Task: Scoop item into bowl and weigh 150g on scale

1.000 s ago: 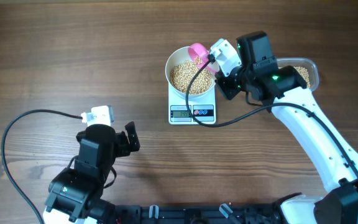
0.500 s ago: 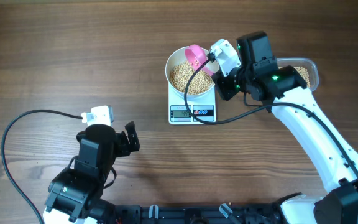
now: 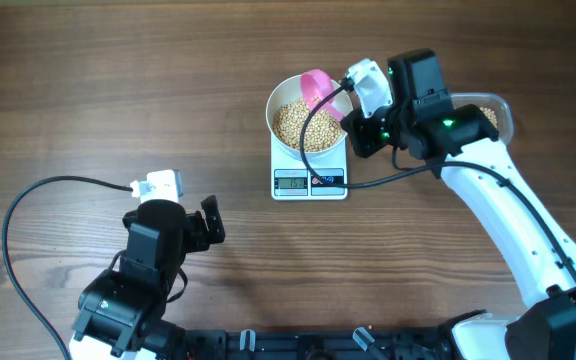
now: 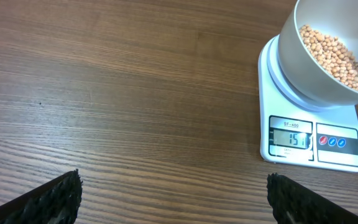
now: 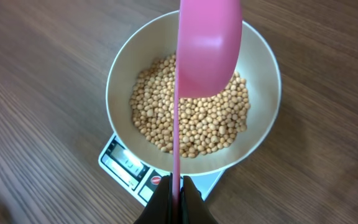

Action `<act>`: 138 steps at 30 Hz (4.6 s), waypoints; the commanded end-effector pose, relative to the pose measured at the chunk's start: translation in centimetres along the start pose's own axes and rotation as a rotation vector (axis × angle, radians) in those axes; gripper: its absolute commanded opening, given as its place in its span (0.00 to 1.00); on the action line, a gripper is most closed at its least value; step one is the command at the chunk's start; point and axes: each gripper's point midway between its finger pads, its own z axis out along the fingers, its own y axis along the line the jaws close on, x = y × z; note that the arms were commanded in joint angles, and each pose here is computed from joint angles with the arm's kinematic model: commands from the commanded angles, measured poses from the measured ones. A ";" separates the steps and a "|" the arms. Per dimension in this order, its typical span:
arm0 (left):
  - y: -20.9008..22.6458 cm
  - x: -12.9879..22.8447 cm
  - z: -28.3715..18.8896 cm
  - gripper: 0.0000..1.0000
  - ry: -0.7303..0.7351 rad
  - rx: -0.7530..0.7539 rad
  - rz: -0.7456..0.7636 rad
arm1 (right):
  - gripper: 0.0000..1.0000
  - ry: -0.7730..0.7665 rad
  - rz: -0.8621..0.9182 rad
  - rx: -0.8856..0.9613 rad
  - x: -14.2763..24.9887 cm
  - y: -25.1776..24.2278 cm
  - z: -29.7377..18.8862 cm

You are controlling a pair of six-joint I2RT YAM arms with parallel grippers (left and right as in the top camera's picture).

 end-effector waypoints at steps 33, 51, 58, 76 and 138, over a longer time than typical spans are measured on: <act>0.4 0.0 0.1 1.00 -0.003 -0.018 0.008 | 0.04 0.100 0.459 0.582 12.1 -20.7 -16.0; 0.4 0.0 0.1 1.00 -0.003 -0.018 0.008 | 0.04 0.245 0.279 0.536 10.7 -17.9 -10.6; 0.4 0.0 0.1 1.00 -0.003 -0.018 0.008 | 0.04 0.188 0.337 0.537 9.8 -18.0 -10.4; -11.1 5.1 0.9 1.00 0.395 0.592 -0.041 | 0.04 0.168 0.328 0.545 9.3 -18.3 -10.4; -8.9 4.6 3.5 1.00 0.342 0.424 -0.019 | 0.04 0.003 0.240 0.599 4.6 -13.9 -15.2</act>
